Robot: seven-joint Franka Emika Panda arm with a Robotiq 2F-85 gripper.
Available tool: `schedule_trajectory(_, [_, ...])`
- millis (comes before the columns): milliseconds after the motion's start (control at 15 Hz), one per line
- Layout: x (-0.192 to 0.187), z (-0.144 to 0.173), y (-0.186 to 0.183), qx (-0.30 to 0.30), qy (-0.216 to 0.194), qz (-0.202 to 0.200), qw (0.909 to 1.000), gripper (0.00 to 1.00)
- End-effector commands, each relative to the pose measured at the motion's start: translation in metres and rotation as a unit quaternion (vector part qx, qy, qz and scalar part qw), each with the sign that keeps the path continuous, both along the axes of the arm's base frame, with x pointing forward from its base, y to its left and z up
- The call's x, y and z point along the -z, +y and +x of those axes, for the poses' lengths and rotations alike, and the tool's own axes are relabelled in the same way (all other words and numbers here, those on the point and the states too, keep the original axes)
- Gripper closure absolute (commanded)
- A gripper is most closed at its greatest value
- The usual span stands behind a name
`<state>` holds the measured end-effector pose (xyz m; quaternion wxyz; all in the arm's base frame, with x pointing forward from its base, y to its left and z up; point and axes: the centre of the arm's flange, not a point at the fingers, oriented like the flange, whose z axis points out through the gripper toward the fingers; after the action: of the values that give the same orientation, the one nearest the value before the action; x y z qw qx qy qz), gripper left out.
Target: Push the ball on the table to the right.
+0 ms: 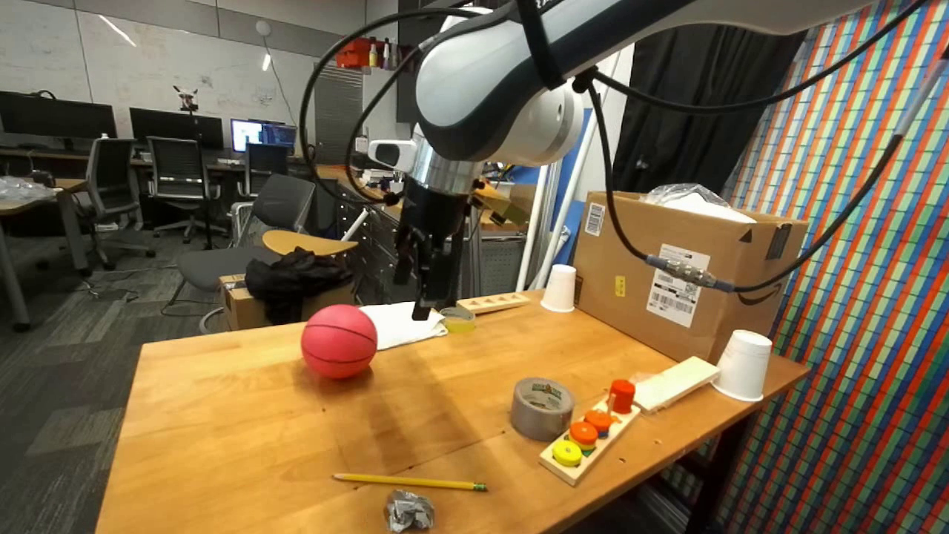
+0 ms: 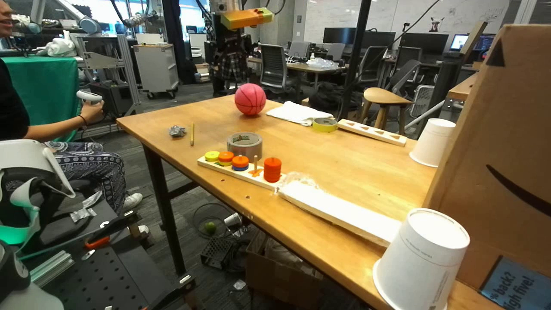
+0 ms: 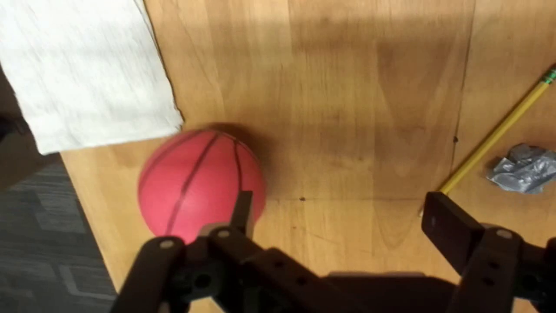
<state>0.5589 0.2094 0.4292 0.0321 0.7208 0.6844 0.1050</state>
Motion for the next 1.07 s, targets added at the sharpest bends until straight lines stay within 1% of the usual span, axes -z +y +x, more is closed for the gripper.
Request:
schedule_trajectory(0, [-0.004, -0.025, 0.025, -0.060, 0.007, 0.006, 0.9981, 0.00])
schedule_trajectory(200, [-0.002, -0.036, 0.038, -0.091, 0.010, 0.006, 0.9957, 0.00])
schedule_trajectory(467, [0.001, -0.044, 0.042, -0.115, 0.011, 0.003, 0.9933, 0.00])
schedule_trajectory(800, [0.009, -0.044, 0.041, -0.122, 0.021, 0.004, 0.9923, 0.00])
schedule_trajectory(1000, [0.012, -0.039, 0.043, -0.118, 0.031, 0.019, 0.9923, 0.00])
